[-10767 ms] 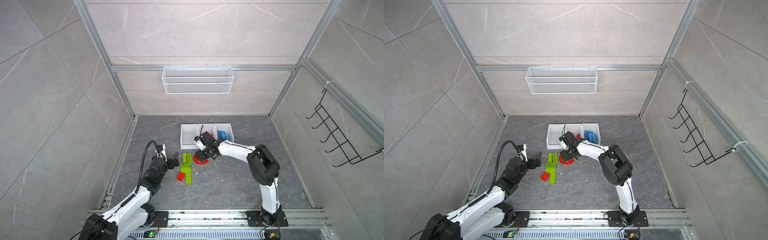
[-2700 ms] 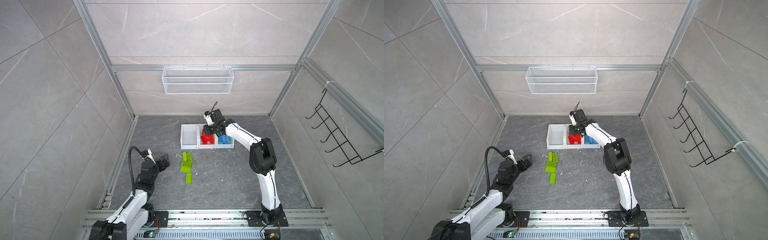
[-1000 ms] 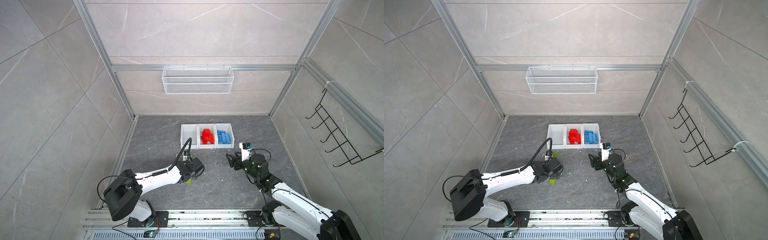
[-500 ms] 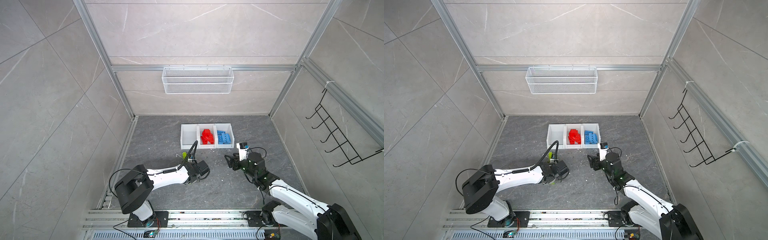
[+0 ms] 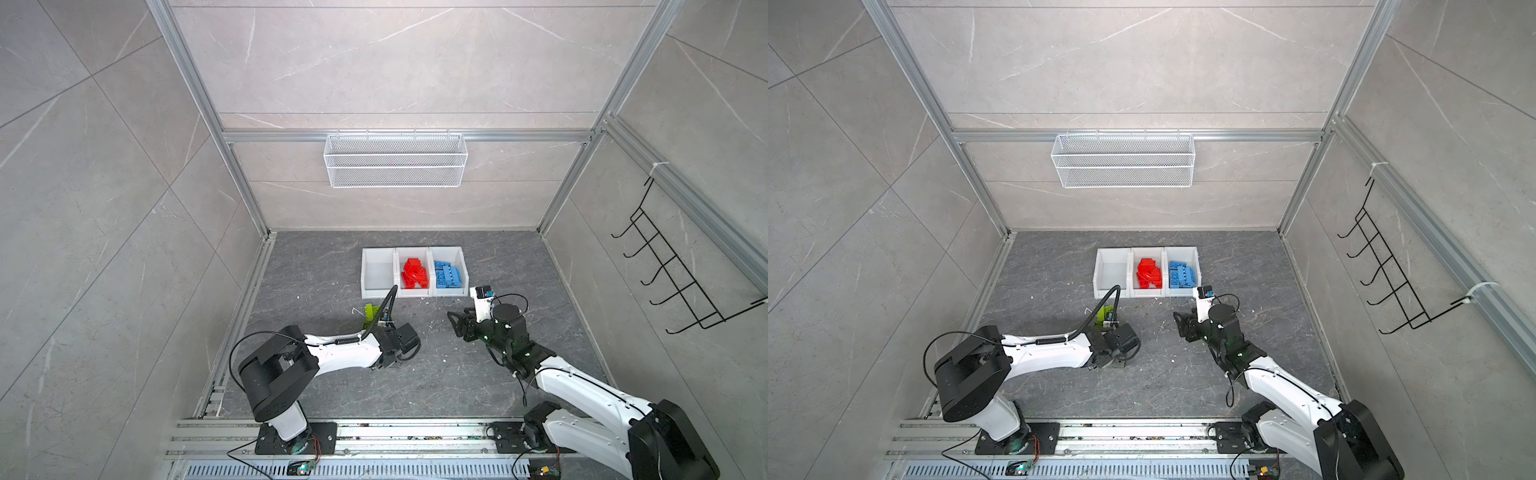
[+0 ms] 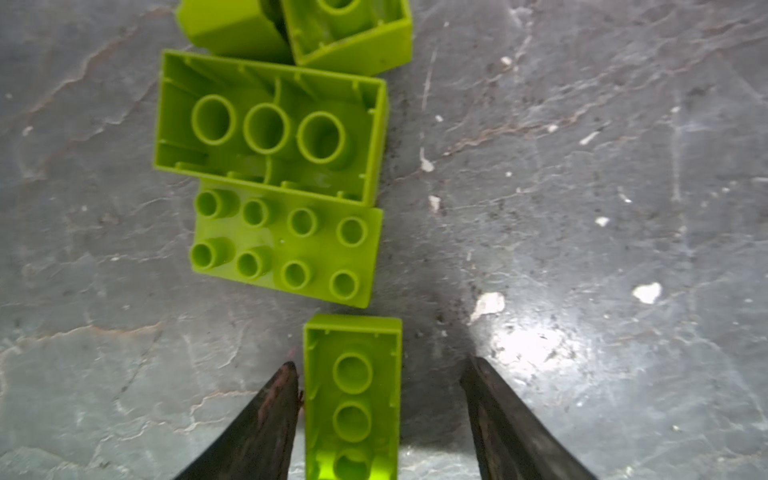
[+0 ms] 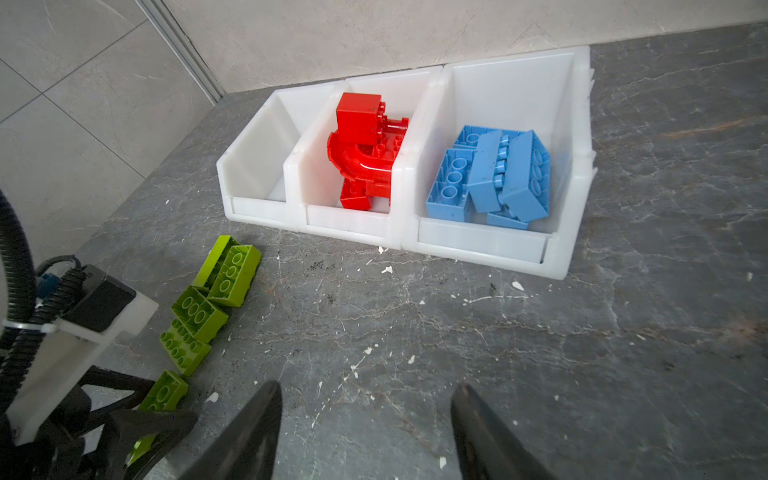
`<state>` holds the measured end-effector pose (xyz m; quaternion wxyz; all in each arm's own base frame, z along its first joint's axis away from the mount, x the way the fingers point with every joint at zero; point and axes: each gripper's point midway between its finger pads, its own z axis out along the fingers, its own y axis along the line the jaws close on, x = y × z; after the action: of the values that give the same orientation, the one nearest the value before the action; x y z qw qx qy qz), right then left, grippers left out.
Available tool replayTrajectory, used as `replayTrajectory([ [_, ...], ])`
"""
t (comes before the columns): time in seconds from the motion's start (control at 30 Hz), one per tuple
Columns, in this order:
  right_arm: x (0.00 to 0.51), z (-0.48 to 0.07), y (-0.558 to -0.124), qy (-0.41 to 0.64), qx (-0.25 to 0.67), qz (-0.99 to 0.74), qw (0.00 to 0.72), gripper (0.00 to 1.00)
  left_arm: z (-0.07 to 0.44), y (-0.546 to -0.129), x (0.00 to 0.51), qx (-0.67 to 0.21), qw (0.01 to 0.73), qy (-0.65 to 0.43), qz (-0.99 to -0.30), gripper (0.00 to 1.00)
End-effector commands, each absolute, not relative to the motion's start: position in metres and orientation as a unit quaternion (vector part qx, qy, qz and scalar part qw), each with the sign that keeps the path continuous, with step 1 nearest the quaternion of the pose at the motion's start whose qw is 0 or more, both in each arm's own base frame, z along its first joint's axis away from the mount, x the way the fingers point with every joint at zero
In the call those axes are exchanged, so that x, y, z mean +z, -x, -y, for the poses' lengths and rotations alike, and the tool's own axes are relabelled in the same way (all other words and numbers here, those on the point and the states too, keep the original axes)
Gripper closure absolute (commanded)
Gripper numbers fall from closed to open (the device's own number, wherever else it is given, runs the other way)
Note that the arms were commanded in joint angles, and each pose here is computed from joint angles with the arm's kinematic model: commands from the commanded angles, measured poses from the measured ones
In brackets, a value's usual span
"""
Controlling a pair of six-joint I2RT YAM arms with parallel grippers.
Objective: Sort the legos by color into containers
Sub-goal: 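Grasp a lime-green brick with the left gripper while the right arm draws back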
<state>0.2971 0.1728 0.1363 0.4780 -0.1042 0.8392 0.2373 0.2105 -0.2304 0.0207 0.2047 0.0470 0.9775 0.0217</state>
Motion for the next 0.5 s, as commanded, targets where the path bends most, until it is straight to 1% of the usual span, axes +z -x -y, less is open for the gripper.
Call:
replayTrajectory([
  [0.0,0.148,-0.180,-0.300,0.120,0.242,-0.832,0.484,0.34,0.227,-0.203,0.010,0.022,0.188,-0.051,-0.981,0.37],
  [0.2,0.149,-0.182,-0.299,0.124,0.247,-0.830,0.485,0.34,0.223,-0.198,0.009,0.021,0.179,-0.040,-0.983,0.50],
  [0.4,0.144,-0.185,-0.300,0.129,0.247,-0.833,0.478,0.33,0.222,-0.198,0.009,0.019,0.183,-0.036,-0.982,0.58],
  [0.47,0.143,-0.187,-0.300,0.131,0.250,-0.833,0.475,0.34,0.222,-0.199,0.015,0.019,0.187,-0.042,-0.981,0.64],
])
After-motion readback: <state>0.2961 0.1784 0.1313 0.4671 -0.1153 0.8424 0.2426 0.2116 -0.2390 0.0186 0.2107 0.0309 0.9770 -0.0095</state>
